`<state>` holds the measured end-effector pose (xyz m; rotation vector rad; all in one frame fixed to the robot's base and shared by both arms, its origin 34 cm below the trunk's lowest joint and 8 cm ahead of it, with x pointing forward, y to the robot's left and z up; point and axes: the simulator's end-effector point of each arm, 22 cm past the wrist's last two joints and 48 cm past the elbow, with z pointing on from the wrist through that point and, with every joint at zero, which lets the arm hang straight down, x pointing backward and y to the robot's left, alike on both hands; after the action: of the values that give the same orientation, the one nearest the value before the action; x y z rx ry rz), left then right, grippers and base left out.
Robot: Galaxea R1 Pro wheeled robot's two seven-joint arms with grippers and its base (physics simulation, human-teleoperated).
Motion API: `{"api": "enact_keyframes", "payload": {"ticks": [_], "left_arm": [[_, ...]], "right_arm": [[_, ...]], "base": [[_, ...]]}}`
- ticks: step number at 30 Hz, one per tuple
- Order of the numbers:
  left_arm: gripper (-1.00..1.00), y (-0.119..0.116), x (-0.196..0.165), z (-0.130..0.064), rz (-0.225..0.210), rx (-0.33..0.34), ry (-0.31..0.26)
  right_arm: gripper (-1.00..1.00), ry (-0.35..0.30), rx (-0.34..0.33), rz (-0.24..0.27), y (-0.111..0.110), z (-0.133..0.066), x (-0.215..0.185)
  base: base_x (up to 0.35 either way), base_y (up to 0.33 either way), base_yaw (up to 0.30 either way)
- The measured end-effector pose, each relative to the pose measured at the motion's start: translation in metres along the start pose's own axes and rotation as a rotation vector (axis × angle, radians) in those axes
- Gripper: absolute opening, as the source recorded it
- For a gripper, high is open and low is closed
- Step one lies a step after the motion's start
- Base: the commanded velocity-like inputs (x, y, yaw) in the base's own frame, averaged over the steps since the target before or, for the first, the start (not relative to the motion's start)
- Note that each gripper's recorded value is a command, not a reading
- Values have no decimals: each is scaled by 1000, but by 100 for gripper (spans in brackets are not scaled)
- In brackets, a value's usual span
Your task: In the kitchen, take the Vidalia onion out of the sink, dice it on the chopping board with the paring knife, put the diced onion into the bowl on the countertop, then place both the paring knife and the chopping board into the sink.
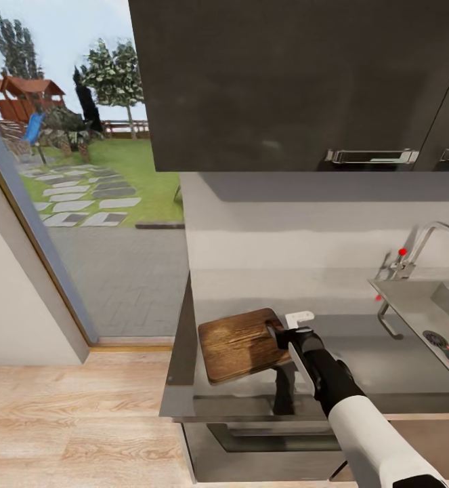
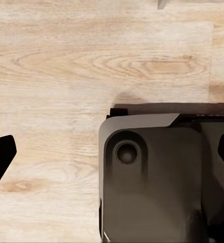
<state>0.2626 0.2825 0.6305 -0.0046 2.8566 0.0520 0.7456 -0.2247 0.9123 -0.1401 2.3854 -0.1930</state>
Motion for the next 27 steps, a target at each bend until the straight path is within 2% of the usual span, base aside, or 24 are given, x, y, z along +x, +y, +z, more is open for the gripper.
{"api": "enact_keyframes", "payload": {"ticks": [2,3,27], "left_arm": [[100,1,6,0,0,-3,13],[100,1,24,-1,-7,-4,50],[100,-1,14,-2,-7,-1,24]], "right_arm": [[-100,4,2,-4,0,1,2],[-100,4,0,-4,3,0,1],[-100,6,-1,4,0,-9,0]], "base": [[0,0,0],[0,0,0],[-19,0,0]]}}
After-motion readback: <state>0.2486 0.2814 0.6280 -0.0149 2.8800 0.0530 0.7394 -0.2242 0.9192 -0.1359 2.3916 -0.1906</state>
